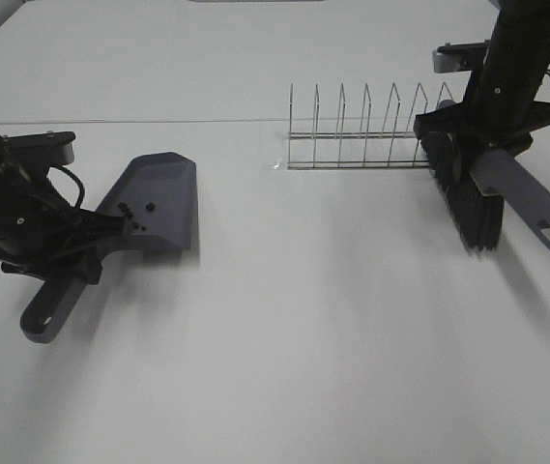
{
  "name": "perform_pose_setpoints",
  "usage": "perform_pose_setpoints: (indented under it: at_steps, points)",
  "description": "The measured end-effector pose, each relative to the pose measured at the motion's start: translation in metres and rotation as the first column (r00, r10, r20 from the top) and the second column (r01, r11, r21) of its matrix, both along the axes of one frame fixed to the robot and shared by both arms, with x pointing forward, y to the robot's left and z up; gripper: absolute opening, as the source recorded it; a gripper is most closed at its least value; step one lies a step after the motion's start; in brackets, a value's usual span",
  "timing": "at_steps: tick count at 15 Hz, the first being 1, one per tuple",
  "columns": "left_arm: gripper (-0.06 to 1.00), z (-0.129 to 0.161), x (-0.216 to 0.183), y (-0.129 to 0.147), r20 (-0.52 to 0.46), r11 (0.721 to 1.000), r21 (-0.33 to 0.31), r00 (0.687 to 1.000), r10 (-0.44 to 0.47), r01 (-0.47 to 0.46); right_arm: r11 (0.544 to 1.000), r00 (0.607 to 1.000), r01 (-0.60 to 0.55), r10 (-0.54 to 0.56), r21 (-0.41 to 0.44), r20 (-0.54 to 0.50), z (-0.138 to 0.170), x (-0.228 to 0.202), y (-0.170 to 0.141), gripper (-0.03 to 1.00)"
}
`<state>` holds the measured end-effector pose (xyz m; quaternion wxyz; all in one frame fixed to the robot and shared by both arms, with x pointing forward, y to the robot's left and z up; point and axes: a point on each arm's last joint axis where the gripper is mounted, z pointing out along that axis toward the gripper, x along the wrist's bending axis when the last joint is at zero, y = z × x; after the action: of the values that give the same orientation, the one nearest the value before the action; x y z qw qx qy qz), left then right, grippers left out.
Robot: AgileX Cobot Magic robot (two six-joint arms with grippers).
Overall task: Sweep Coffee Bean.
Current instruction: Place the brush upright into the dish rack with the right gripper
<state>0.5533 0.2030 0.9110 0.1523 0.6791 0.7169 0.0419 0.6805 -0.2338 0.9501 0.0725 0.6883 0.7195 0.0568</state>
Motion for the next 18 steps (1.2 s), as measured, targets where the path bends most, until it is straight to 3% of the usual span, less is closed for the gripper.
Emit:
perform_pose_setpoints:
  at_steps: [4,9,13,18]
  points:
    - [0.35,0.000,0.000,0.000,0.002,1.000,-0.007,1.000,0.006,-0.006,1.000,1.000,-0.002,0.002,-0.009,-0.015,-0.012,0.005,0.001,0.34]
    - [0.35,0.000,0.000,-0.001,0.004,1.000,-0.011,1.000,0.010,-0.010,1.000,0.996,-0.004,0.006,-0.021,0.089,0.017,0.026,0.002,0.34]
    - [0.35,0.000,0.001,-0.001,0.005,1.000,-0.011,1.000,0.010,-0.010,0.999,1.000,0.002,-0.002,-0.037,0.002,0.004,0.039,0.004,0.34]
    - [0.35,0.000,0.001,-0.001,0.006,1.000,-0.011,1.000,0.010,-0.010,0.999,1.000,0.007,-0.007,-0.036,0.008,0.005,0.047,0.005,0.34]
